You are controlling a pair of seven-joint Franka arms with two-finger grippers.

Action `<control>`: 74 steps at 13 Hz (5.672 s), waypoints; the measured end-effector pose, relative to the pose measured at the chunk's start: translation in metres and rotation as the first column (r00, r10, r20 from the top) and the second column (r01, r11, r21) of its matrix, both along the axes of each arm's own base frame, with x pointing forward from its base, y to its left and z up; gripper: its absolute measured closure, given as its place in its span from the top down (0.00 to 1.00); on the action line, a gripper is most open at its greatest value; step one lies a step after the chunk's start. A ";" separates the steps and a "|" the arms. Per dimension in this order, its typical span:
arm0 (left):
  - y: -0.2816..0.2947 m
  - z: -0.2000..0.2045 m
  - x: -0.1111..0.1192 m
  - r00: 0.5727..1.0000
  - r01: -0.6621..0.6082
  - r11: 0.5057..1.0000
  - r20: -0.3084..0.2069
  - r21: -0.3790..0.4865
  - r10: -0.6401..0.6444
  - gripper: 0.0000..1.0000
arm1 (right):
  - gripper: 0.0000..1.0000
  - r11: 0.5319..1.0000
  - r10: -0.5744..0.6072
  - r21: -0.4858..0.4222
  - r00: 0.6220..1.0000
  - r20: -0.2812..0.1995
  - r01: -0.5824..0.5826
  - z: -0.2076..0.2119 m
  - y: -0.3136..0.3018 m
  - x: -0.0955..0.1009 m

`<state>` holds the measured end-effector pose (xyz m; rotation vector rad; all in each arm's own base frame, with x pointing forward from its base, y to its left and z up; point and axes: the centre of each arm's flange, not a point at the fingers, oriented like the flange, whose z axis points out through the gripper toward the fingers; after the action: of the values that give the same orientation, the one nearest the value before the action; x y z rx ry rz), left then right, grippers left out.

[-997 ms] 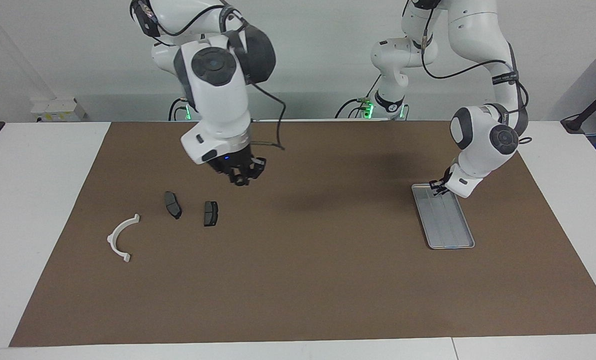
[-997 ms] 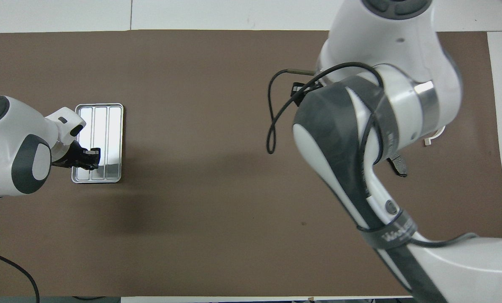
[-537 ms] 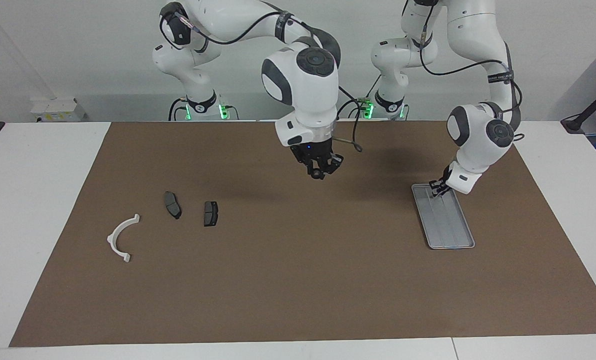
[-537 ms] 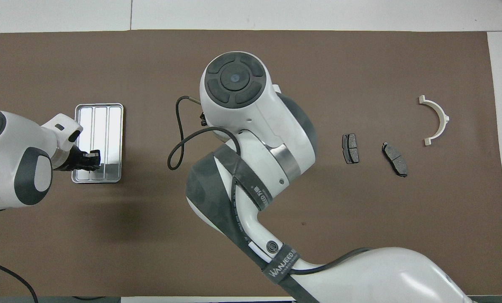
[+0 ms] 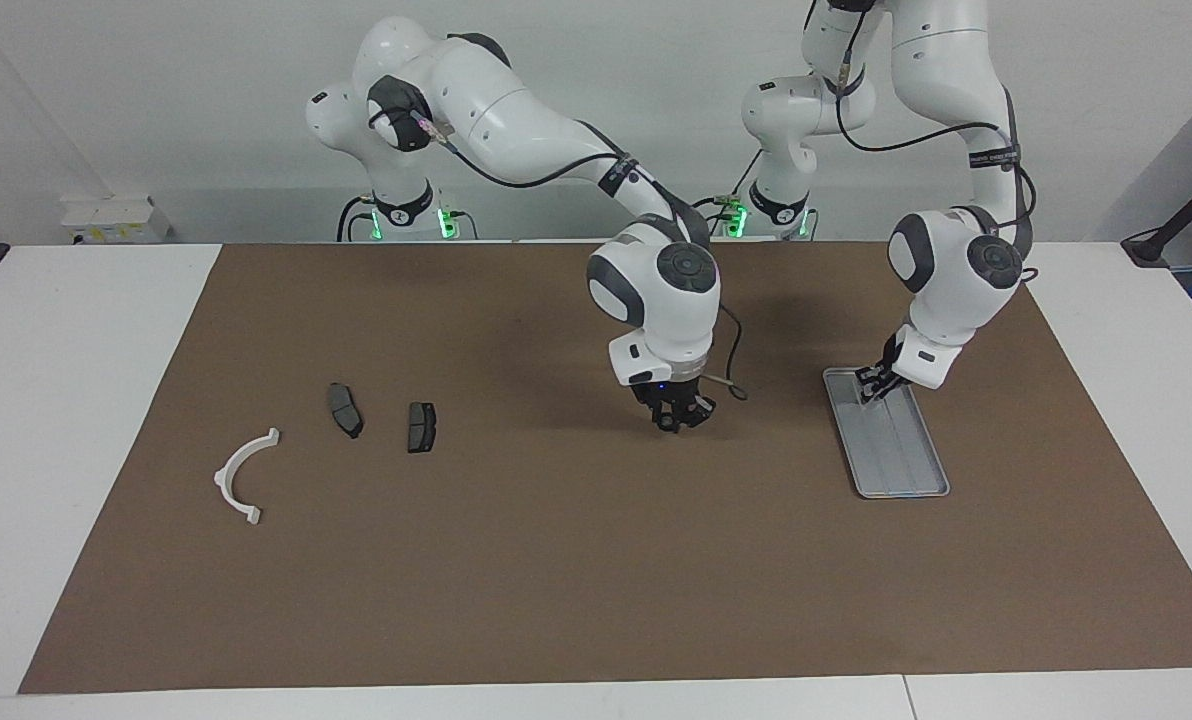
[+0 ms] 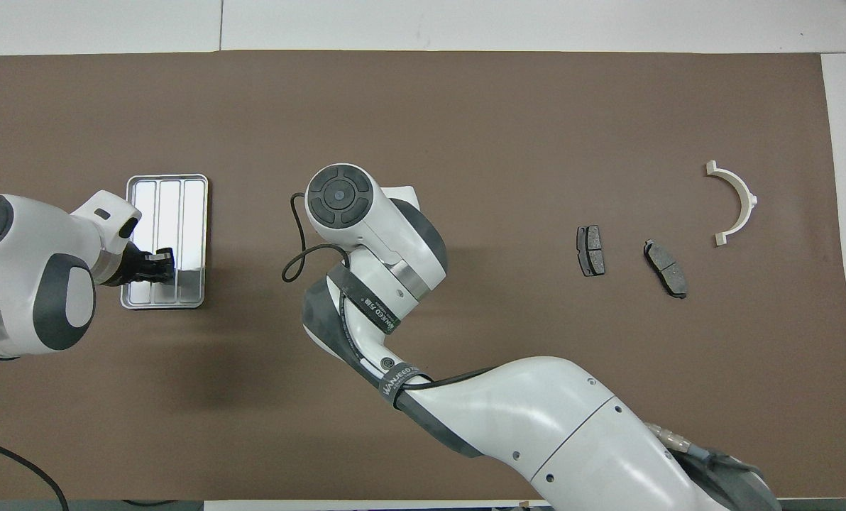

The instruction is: Pick bearing gear from pile to tray

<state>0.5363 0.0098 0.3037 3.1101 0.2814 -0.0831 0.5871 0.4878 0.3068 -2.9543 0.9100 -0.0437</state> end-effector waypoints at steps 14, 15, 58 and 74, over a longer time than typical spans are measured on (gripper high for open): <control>-0.043 0.052 0.033 0.996 0.022 1.000 0.088 -0.004 -0.021 1.00 | 1.00 1.000 0.010 -0.011 0.998 0.056 -0.009 0.030 -0.041 0.041; -0.060 0.056 0.034 0.995 0.016 1.000 0.095 -0.006 -0.015 1.00 | 1.00 0.999 0.040 -0.013 0.997 0.059 -0.039 0.052 -0.065 0.054; -0.014 0.026 0.073 0.999 0.025 0.999 0.025 0.037 -0.026 0.34 | 1.00 0.798 0.594 -0.063 0.800 -0.079 -0.599 0.357 -0.491 -0.054; -0.013 0.030 0.078 0.997 0.025 0.999 0.077 0.038 -0.028 1.00 | 1.00 0.810 0.585 -0.022 0.811 -0.032 -0.585 0.358 -0.489 -0.053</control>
<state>0.6140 -0.0030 0.3336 3.1445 0.2427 0.0423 0.5342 -0.0007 0.6646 -3.1212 -0.0427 0.0039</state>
